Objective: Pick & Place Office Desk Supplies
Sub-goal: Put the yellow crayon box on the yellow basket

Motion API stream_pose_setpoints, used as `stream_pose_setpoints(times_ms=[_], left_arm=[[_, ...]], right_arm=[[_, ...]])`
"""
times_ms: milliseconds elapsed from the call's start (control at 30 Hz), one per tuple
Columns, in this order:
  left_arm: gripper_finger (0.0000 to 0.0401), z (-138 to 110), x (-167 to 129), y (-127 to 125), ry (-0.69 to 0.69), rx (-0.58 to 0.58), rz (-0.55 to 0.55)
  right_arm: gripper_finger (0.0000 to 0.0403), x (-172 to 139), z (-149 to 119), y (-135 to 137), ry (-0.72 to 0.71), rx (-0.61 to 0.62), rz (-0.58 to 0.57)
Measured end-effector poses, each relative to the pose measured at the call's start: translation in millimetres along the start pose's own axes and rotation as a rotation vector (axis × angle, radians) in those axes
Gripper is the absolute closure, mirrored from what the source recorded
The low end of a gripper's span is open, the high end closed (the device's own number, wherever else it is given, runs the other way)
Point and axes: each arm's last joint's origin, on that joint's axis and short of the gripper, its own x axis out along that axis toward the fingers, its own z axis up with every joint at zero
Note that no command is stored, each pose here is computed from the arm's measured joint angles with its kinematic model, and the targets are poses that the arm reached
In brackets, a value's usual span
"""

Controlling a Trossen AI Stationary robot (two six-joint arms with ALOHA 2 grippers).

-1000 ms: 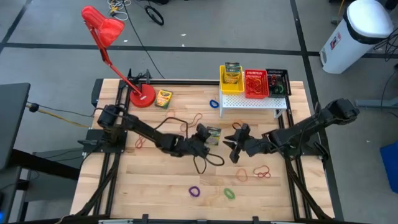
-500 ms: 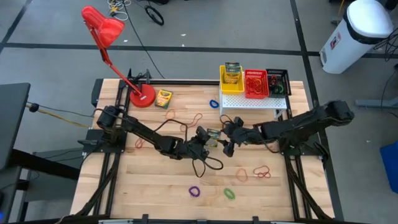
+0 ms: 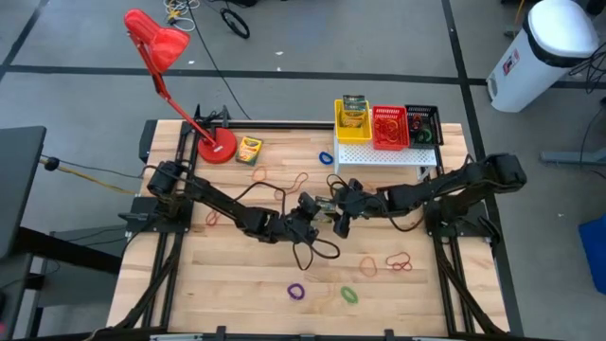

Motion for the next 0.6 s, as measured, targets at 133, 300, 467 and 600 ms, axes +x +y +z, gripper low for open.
stream_pose_setpoints(times_ms=[133,300,467,600], left_arm=[[0.0389,-0.2,-0.1,0.1,0.009,-0.017,0.007],[0.0366,-0.4,0.0,0.4,0.014,-0.033,0.011],[0.035,-0.1,-0.7,0.3,0.022,-0.063,0.019],[0.0326,0.8,-6.9,2.5,0.069,-0.073,0.06]], right_arm=[[0.0208,-0.1,-0.1,0.2,0.0,-0.001,0.0],[0.0267,-0.1,-0.3,0.6,0.005,-0.002,0.012],[0.0293,-0.6,-1.0,2.5,0.008,-0.026,0.023],[0.0296,-0.6,-0.7,2.4,0.004,-0.03,0.022]])
